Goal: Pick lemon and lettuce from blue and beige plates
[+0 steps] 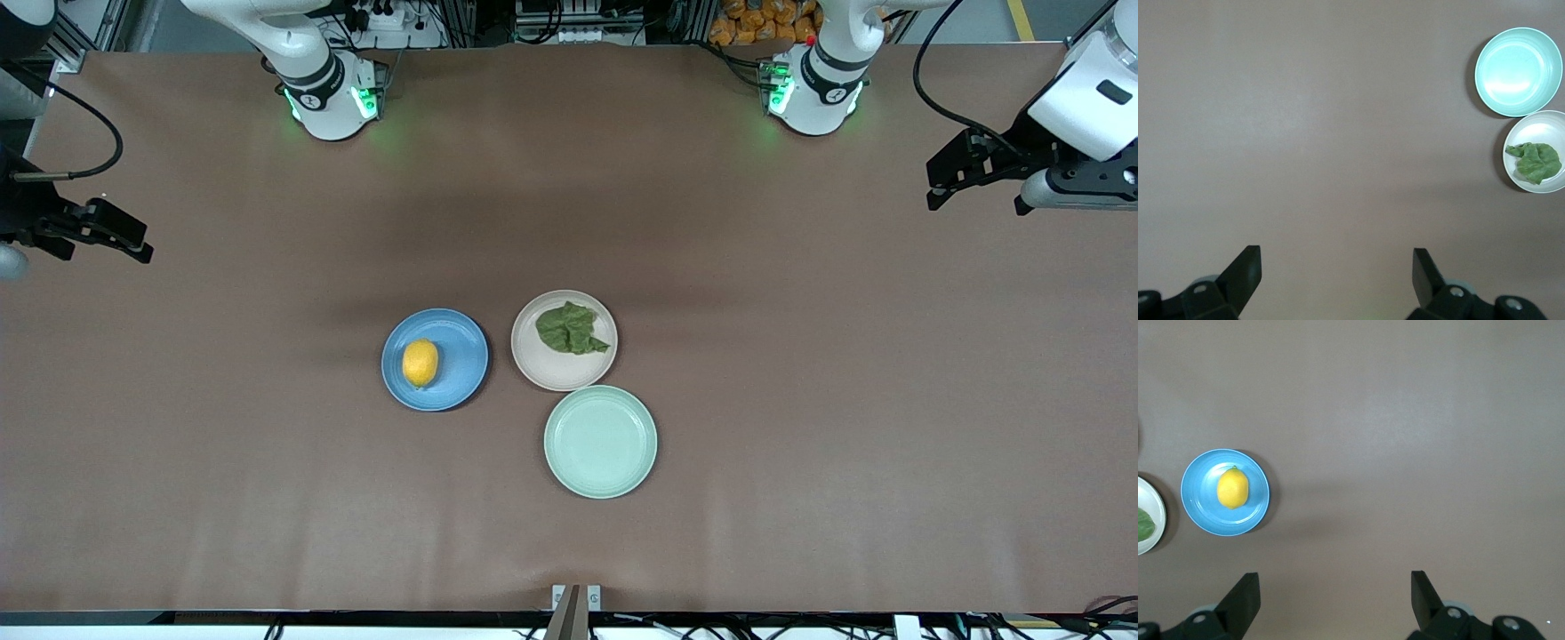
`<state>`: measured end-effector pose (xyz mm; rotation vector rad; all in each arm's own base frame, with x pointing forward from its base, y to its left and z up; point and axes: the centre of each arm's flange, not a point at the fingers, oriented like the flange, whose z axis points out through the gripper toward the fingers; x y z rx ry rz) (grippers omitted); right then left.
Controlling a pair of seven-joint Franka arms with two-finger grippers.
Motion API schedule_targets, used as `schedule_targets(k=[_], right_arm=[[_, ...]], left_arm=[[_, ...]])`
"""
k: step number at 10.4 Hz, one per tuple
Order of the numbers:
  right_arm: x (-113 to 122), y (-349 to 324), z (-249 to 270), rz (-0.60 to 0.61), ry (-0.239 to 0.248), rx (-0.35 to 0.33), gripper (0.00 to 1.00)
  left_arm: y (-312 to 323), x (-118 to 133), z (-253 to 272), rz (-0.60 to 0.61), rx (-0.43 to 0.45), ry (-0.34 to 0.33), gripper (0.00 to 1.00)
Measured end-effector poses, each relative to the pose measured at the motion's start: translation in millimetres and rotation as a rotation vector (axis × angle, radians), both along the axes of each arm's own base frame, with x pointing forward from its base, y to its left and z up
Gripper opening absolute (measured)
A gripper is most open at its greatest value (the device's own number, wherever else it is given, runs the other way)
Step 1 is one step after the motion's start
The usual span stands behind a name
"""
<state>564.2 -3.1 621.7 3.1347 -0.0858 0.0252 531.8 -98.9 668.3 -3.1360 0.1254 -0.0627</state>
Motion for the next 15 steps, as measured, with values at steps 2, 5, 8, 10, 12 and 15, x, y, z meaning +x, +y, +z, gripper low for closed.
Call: schedule_targets(k=[2,5,8,10,12,15], right_arm=[[0.0,0.0,0.0,0.000,0.000,0.000,1.00],[0.0,0.0,0.0,0.000,0.000,0.000,1.00],[0.0,0.0,0.0,0.000,0.000,0.000,1.00],[0.0,0.0,0.0,0.000,0.000,0.000,1.00],[0.1,0.4,-0.1,0.001,0.000,0.000,1.00],[3.1,6.9,-6.4,0.012,0.012,-0.001,1.00]], left_arm=[[0.0,0.8,-1.4,0.000,0.000,0.003,1.00],[0.2,2.7,-4.3,0.001,0.000,0.008,1.00],[-1.8,9.0,-15.3,-0.001,0.002,0.028,1.00],[-6.4,15.6,-25.4,-0.007,-0.003,0.035,1.00],[-20.1,23.7,-41.7,-0.028,-0.017,0.026,1.00],[-32.4,26.9,-57.5,-0.040,-0.056,0.032,1.00]])
